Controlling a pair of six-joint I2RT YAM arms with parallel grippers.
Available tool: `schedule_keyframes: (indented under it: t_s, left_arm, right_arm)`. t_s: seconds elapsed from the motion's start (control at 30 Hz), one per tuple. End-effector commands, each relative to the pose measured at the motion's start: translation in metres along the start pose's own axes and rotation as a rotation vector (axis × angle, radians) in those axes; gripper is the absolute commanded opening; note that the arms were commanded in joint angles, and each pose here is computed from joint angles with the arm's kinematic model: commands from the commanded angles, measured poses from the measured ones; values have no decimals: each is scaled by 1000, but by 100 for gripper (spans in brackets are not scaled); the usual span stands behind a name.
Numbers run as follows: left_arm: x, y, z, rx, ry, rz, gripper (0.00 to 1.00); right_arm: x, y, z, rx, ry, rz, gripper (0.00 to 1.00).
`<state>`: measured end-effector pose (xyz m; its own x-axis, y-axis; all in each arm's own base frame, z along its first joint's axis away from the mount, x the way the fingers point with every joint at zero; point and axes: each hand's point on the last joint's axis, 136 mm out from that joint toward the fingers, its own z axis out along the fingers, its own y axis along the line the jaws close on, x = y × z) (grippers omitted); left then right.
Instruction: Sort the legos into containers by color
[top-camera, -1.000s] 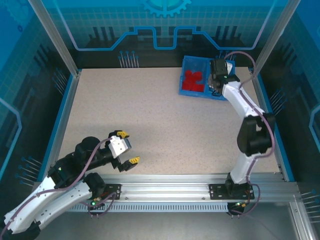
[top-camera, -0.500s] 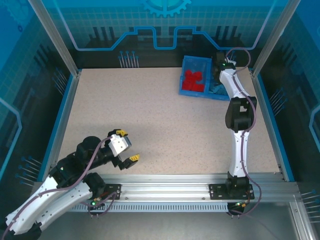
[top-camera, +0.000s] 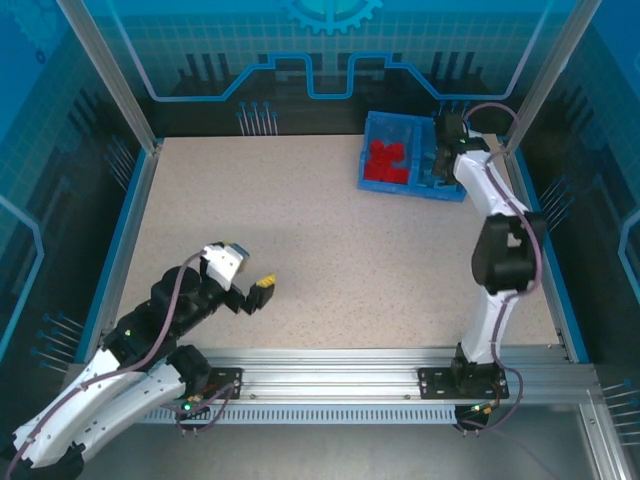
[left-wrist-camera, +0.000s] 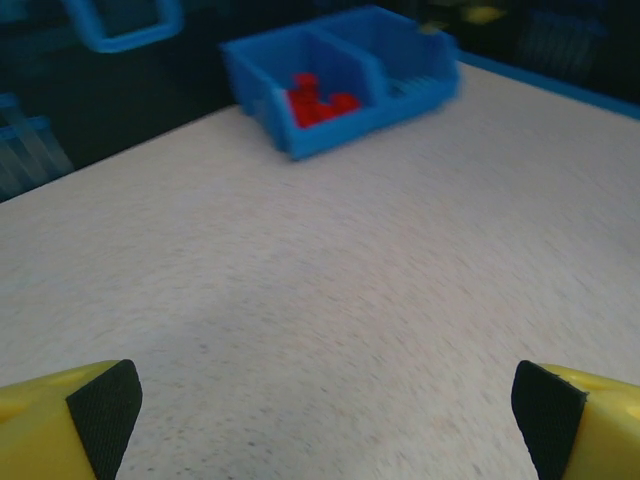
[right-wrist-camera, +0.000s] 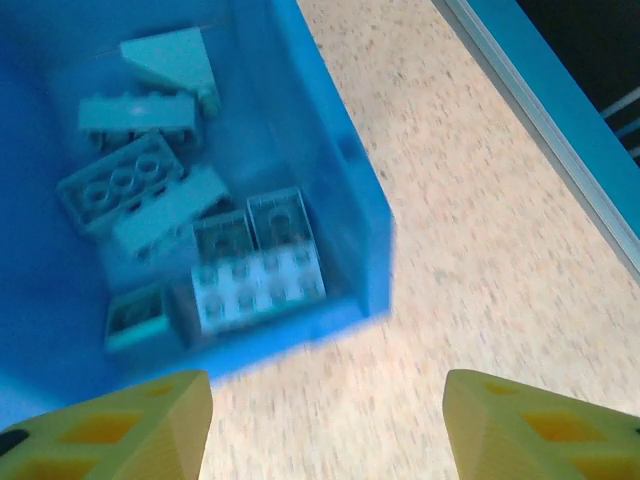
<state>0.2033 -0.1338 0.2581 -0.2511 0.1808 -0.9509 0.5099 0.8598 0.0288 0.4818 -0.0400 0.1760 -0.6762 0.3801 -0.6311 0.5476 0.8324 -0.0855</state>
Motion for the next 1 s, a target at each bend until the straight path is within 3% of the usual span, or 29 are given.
schedule_keyframes:
  t_s: [0.0,0.17,0.4,0.63,0.73,0.8,0.87,0.93,0.97]
  left_arm:
    - [-2,51,9,-303,-104,-160,99]
    - [37,89,32,-514,-100,-102,99]
    - [91,141,61,-627,-4,-157,99]
    - [118,172,96,-573,69,-198,99]
    - [114,178,113,-532,63,-179,99]
    - [110,183,124,-503,48,-189,99]
    - [112,188,137,-450,64,-245,99]
    - [129,185,152,-399,60,-238,99]
    - [128,191,152,-427,7,-237,99]
  right_arm:
    - [9,10,-51,-179,-89,3,72]
    - [64,-11,-95,-316,-236,-73,91]
    - [132,-60,-79,-248,-361,-48,98]
    - [107,-53,-60,-114,-539,-126,100]
    - [114,-45,-26,-32,-502,-215,100]
    - [113,-26,-17,-92,-497,-278,100]
    - [116,0,-12,-253,-556,-360,100]
    - [119,0,-4,-327,-506,-342,99]
    - [118,-4,-5,-383,-532,-311,100]
